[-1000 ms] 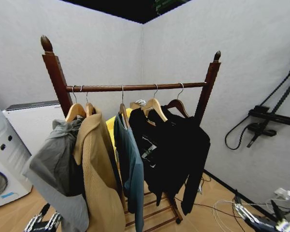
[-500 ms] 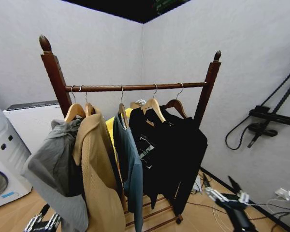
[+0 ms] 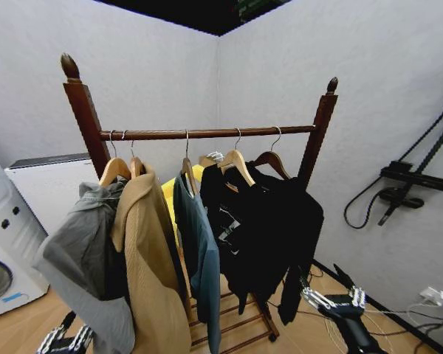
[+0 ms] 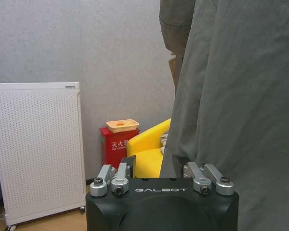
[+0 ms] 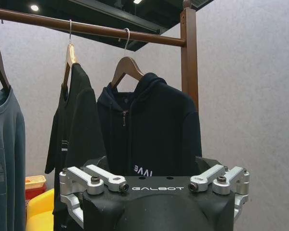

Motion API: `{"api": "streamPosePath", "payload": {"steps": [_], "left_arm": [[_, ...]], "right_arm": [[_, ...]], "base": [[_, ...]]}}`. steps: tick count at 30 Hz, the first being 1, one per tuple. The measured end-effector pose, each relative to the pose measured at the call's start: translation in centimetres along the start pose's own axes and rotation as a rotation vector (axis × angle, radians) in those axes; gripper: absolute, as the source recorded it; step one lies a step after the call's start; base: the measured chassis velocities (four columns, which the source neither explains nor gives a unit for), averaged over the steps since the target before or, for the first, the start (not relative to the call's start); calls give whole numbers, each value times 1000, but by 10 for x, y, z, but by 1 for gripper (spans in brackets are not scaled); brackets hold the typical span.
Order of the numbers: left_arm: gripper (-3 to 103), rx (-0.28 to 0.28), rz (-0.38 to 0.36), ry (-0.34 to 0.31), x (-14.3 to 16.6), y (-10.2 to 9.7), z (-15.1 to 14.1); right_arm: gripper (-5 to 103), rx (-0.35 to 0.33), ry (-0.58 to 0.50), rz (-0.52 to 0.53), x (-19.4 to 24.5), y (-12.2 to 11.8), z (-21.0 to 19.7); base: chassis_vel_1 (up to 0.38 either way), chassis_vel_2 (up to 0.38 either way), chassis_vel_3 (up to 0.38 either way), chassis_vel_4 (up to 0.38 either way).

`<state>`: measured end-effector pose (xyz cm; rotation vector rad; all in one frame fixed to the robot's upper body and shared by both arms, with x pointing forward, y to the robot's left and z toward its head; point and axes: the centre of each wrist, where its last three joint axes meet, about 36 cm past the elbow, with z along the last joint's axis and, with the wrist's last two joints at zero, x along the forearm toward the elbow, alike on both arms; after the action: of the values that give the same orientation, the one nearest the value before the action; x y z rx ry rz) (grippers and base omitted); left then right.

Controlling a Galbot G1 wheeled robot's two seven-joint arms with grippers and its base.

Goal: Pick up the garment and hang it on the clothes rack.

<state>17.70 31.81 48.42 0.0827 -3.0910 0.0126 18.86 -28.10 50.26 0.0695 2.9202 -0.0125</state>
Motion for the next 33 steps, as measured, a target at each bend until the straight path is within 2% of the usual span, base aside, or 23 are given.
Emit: {"api": "streamPosePath", "payload": {"steps": [33], "left_arm": [[46, 0, 0, 0, 0, 0, 0]], "right_arm": [[100, 0, -1, 5, 0, -1, 0]], "base": [[0, 0, 0, 0]]}}
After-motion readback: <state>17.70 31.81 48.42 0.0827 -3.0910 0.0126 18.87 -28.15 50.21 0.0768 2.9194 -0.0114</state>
